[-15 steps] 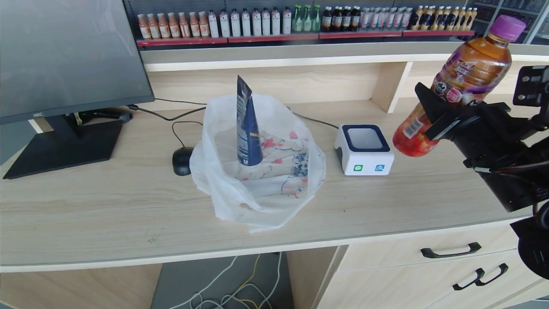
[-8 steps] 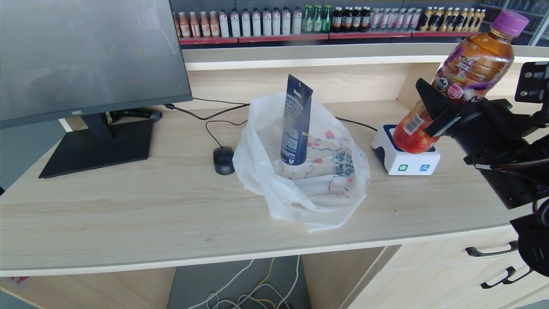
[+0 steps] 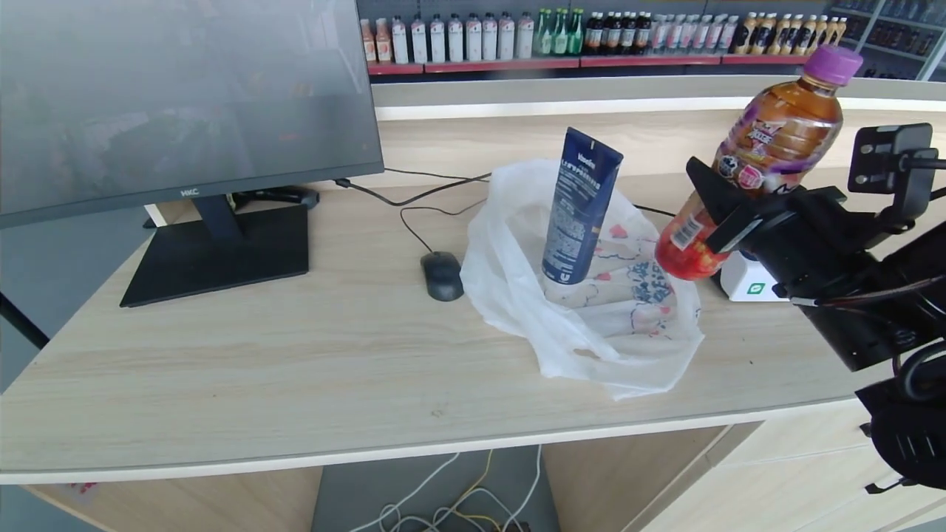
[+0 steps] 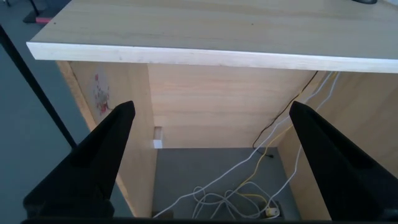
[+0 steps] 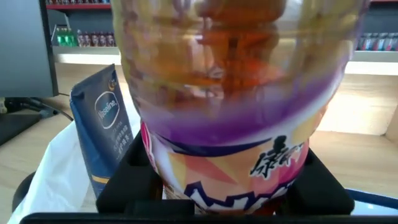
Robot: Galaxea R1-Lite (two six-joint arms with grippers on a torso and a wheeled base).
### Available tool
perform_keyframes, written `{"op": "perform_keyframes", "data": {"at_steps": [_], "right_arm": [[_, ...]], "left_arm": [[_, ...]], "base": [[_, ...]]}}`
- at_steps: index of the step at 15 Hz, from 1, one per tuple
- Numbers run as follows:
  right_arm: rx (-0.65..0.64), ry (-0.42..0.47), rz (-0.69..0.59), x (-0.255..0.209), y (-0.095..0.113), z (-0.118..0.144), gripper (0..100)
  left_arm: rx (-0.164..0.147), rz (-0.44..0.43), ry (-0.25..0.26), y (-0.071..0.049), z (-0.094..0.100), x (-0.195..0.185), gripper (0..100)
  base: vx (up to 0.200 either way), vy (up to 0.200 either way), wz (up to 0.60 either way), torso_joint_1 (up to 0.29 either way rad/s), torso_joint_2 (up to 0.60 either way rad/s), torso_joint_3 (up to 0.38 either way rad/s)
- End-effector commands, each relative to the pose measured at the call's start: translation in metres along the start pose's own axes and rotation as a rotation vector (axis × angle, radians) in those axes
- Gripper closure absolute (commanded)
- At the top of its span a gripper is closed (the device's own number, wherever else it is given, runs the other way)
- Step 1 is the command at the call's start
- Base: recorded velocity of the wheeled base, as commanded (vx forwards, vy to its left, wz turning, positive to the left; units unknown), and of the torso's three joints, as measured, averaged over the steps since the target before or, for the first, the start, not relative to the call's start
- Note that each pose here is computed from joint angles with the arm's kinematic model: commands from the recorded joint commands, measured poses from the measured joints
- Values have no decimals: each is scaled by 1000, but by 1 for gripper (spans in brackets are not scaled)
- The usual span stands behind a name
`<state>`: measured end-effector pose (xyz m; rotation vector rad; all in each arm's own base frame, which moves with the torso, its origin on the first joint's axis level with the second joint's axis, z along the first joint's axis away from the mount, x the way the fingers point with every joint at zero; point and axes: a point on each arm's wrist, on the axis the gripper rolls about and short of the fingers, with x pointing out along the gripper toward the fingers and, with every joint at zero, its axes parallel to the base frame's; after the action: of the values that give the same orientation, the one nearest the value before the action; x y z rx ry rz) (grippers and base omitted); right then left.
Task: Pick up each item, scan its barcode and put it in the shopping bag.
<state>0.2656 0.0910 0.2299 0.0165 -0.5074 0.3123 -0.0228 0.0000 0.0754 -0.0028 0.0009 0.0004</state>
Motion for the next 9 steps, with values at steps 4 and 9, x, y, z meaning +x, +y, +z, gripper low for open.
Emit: {"op": "perform_keyframes", "data": {"at_steps": [4, 9], "right_arm": [[25, 58, 79, 9, 25, -27, 100], [1, 132, 36, 14, 11, -57, 100]], "left_arm": [[0, 0, -1, 0, 0, 0, 0], [0, 0, -1, 0, 0, 0, 0]], "base": [[0, 0, 0, 0, 0, 0], [0, 0, 0, 0, 0, 0]]}}
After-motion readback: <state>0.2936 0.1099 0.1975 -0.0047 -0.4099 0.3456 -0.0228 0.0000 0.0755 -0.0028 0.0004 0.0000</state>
